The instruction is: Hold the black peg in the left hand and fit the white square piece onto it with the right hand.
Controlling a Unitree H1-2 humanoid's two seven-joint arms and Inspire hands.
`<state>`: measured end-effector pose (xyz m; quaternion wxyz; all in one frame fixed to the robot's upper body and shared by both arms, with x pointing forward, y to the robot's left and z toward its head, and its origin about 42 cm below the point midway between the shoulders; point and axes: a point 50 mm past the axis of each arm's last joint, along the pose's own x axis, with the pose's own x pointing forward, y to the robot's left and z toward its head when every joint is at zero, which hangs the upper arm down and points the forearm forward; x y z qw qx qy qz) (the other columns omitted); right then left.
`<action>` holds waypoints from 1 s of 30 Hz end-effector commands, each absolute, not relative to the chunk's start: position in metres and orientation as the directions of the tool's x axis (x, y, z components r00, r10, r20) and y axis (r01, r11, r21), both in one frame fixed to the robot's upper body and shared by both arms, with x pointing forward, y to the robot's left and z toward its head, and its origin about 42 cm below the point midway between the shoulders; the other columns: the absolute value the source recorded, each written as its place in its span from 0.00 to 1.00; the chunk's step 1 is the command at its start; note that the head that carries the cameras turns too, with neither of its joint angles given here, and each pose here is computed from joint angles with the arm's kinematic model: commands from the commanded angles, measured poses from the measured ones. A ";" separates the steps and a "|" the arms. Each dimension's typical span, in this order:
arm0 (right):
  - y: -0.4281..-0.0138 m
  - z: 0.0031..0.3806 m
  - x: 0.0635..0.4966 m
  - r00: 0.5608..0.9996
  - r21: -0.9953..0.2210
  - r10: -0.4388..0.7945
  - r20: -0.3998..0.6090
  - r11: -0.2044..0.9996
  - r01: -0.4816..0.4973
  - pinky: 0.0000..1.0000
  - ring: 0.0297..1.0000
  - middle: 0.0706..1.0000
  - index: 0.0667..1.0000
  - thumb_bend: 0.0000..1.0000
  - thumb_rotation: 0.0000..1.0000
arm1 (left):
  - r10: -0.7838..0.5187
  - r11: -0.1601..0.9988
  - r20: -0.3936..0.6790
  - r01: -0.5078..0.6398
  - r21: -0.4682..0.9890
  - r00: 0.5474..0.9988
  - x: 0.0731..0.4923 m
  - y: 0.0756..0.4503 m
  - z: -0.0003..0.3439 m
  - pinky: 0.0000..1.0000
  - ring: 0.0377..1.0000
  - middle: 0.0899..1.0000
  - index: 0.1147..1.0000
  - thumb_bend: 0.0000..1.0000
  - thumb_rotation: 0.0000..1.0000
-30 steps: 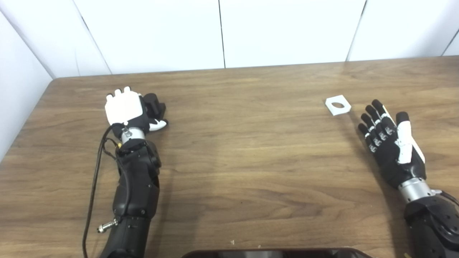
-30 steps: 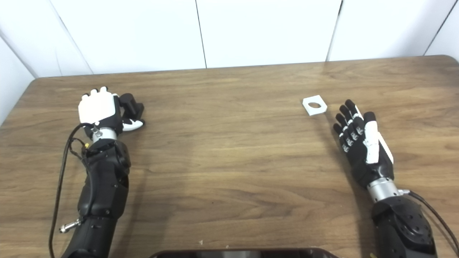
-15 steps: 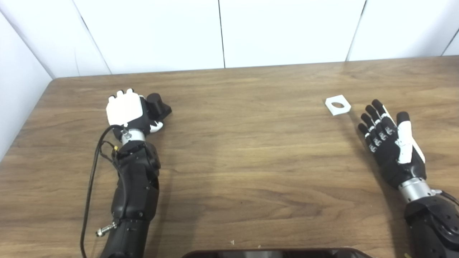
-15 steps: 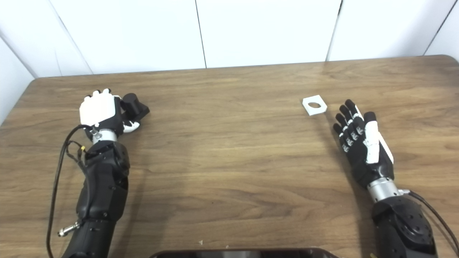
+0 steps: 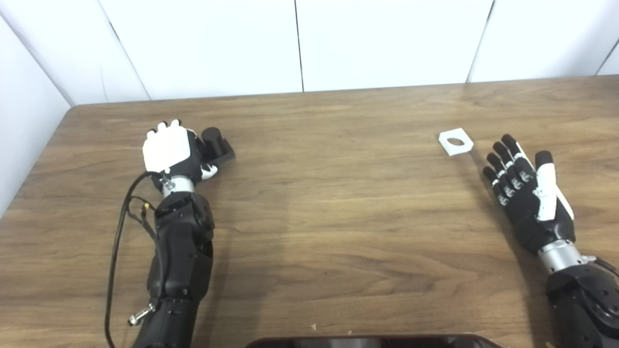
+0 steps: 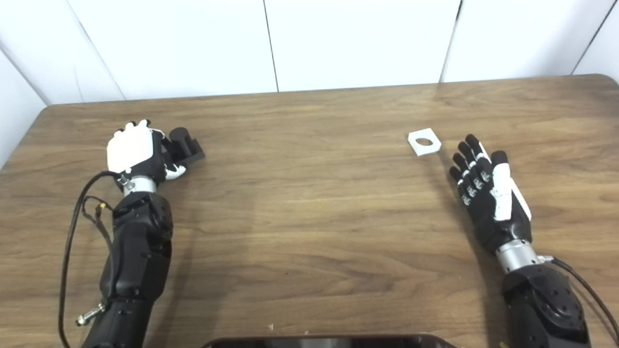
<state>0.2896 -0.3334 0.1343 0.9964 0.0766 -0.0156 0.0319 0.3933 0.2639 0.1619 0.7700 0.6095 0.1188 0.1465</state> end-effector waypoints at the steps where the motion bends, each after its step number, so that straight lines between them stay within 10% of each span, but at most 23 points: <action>1: -0.337 0.140 0.290 0.997 0.133 0.059 0.045 0.989 -0.065 1.00 1.00 1.00 1.00 0.64 1.00 | 0.379 0.202 0.045 -0.130 0.971 0.924 0.395 0.269 0.175 1.00 1.00 0.95 0.42 0.52 0.06; 30: -0.337 0.141 0.293 0.997 0.134 0.063 0.039 0.989 -0.068 1.00 1.00 1.00 1.00 0.63 1.00 | 0.343 0.254 0.065 -0.159 0.954 0.937 0.391 0.260 0.176 1.00 1.00 0.92 0.43 0.52 0.06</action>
